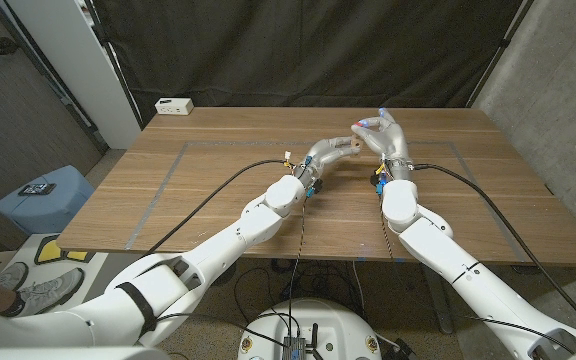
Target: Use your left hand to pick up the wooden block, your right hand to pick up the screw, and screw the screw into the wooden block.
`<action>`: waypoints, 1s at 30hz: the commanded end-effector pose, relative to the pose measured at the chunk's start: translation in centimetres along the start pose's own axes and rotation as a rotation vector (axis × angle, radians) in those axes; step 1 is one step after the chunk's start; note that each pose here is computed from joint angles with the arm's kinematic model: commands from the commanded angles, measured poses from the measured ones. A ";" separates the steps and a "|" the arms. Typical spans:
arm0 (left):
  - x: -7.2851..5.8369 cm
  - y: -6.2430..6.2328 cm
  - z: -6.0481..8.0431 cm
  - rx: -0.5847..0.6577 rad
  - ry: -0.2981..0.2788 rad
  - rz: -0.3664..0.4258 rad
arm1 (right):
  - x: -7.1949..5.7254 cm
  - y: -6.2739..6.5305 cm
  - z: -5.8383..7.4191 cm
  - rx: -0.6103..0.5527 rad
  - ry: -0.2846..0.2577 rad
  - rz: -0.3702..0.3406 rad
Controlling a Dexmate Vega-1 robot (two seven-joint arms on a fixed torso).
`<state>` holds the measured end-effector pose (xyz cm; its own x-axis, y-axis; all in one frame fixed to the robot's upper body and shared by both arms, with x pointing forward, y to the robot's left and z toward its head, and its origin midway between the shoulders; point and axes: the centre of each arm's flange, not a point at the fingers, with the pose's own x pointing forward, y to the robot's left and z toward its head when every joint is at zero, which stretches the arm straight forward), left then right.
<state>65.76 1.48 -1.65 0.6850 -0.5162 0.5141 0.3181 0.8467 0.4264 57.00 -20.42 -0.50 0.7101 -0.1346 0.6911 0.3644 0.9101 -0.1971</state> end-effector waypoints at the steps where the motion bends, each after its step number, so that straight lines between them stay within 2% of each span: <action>1: -0.1 -0.3 0.0 0.001 0.001 -0.004 | -0.3 -0.3 -0.3 0.001 0.009 -0.004; 30: -0.1 -0.7 0.2 0.005 -0.001 -0.005 | -0.5 -0.7 -0.5 0.003 0.014 -0.003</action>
<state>65.45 1.09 -1.88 0.6843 -0.5192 0.5119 0.3186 0.8445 0.4305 56.72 -21.12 -1.02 0.7154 -0.1443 0.6836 0.3682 0.9094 -0.1933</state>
